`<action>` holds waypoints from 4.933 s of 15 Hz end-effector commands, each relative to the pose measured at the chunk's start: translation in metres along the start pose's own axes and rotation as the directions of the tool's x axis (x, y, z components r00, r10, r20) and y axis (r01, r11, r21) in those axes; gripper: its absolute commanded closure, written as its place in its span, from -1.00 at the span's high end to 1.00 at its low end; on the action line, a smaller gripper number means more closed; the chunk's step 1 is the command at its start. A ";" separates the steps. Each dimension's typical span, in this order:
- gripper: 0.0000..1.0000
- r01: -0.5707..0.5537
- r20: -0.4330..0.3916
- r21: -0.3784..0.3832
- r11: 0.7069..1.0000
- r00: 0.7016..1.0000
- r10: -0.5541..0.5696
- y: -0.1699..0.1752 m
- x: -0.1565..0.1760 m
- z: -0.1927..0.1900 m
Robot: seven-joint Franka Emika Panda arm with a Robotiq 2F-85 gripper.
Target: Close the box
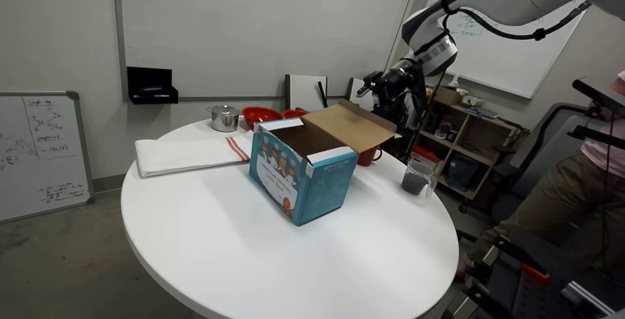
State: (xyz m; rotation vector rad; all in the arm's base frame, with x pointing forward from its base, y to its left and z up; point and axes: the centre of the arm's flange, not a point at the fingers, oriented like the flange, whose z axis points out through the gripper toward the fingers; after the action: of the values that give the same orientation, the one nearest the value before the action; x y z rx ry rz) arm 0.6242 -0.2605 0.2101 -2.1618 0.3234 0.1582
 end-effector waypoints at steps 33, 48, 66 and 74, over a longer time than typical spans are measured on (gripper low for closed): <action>1.00 0.080 -0.140 -0.398 0.914 0.979 -0.147 -0.230 -0.087 0.178; 1.00 0.083 -0.200 -0.371 0.925 0.966 -0.166 -0.269 -0.100 0.194; 1.00 0.183 -0.228 -0.466 0.866 0.921 -0.317 -0.346 -0.171 0.216; 1.00 0.142 -0.212 -0.477 0.867 0.939 -0.271 -0.343 -0.180 0.218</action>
State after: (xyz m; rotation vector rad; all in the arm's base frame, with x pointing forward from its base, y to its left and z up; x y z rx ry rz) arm 0.5639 0.1347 0.3904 -2.6609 0.1913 -0.2425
